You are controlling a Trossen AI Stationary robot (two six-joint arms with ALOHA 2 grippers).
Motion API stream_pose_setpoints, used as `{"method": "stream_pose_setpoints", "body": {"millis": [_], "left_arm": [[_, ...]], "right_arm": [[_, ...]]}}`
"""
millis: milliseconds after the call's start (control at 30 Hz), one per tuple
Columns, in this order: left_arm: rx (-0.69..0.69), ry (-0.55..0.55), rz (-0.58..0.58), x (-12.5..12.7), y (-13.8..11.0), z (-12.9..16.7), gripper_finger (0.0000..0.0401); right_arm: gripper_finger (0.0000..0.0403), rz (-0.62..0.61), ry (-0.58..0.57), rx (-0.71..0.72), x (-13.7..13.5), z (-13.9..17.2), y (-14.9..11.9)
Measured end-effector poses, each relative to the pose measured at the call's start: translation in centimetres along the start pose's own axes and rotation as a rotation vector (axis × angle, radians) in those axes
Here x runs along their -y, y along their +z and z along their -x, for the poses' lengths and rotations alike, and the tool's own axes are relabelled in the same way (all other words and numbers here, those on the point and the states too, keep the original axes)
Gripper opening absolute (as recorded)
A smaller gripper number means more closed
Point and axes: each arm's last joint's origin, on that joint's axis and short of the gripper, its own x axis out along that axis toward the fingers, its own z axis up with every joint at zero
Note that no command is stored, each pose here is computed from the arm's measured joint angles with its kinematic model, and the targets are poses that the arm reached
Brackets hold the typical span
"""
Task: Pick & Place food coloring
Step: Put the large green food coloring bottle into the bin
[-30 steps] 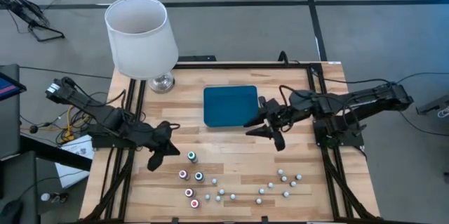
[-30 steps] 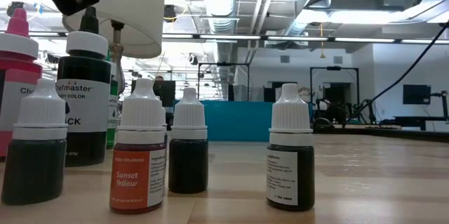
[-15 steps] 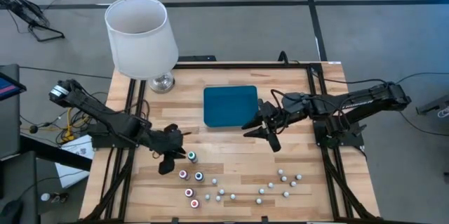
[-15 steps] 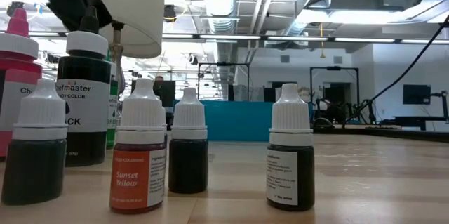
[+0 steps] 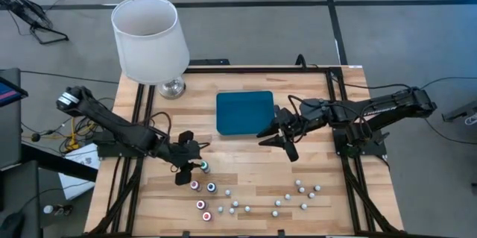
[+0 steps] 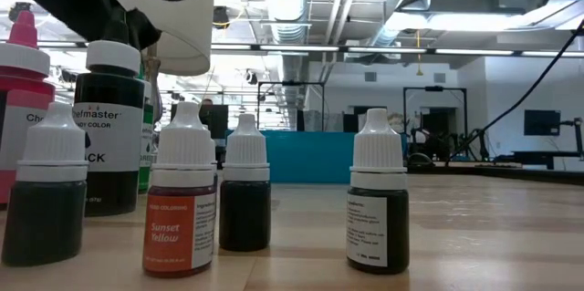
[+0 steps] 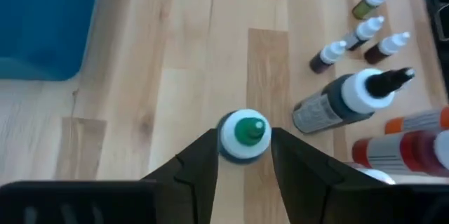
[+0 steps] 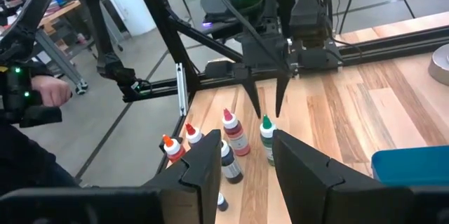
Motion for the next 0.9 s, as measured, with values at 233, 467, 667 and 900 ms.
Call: {"method": "stream_pose_setpoints", "body": {"millis": [233,467,667,900], "left_arm": [[-0.028,-0.029,-0.020,0.4,0.0,-1.5,0.0126],[0.004,-0.015,-0.015,0.4,0.2,-1.2,0.0126],[0.019,-0.015,-0.012,0.4,0.3,-1.1,0.0126],[0.028,-0.020,-0.028,0.4,0.4,-1.1,0.0126]], "right_arm": [[0.0118,0.000,0.000,0.000,0.0,0.0,0.0],[0.0118,0.000,0.000,-0.001,0.0,0.0,0.0],[0.0118,0.000,0.000,-0.001,0.0,0.0,0.0],[0.0118,-0.001,-0.001,-0.007,0.0,0.0,-0.1]]}}
